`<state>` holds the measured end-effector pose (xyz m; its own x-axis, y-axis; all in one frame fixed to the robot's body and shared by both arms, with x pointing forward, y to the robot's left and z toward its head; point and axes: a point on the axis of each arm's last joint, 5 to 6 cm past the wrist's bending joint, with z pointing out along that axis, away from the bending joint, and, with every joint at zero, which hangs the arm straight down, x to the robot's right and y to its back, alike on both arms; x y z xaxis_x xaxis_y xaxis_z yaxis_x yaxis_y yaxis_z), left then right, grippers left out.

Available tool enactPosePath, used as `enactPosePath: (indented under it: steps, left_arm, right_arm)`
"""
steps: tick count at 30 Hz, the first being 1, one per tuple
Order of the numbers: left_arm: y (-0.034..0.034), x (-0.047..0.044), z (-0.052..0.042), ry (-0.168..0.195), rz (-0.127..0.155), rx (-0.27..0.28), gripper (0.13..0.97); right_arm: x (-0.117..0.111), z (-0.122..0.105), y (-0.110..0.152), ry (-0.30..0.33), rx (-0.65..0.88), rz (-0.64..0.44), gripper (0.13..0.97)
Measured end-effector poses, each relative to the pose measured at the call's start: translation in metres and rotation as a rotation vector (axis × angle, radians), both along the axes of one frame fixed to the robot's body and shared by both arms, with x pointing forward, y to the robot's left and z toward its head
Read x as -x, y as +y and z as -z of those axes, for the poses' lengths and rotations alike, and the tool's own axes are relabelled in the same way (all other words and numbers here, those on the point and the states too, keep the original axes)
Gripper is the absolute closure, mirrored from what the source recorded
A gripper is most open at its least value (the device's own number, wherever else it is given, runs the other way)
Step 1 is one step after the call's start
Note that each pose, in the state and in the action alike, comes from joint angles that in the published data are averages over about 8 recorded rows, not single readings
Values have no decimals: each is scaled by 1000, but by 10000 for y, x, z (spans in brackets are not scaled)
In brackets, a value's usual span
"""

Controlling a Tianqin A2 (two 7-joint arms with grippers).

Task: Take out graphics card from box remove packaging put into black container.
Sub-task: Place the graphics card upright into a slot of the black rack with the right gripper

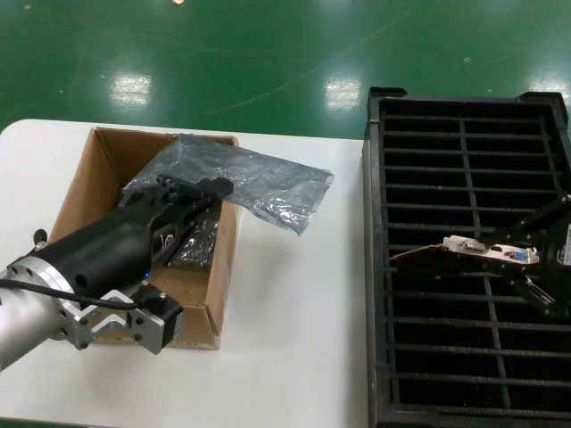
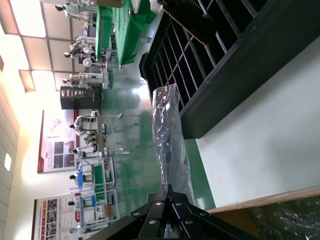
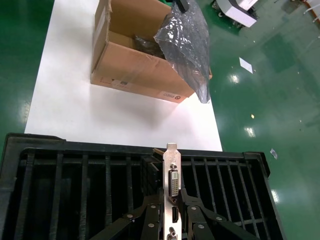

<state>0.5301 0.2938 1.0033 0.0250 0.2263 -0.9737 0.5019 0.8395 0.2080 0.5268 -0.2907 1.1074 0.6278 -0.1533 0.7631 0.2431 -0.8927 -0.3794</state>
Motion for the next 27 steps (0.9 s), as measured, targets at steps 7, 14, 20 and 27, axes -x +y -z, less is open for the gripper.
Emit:
enactPosePath:
  steps: [7, 14, 20, 27]
  left_arm:
    - [0, 0, 0, 0, 0, 0, 957]
    - [0, 0, 0, 0, 0, 0, 957]
    - [0, 0, 0, 0, 0, 0, 957]
    - [0, 0, 0, 0, 0, 0, 957]
  right_arm:
    - [-1, -1, 0, 0, 2, 0, 908]
    - [-45, -158, -3, 13, 85, 8, 908]
    - [11, -358, 46, 65, 145, 21, 908]
    - [61, -408, 171, 168, 174, 26, 908]
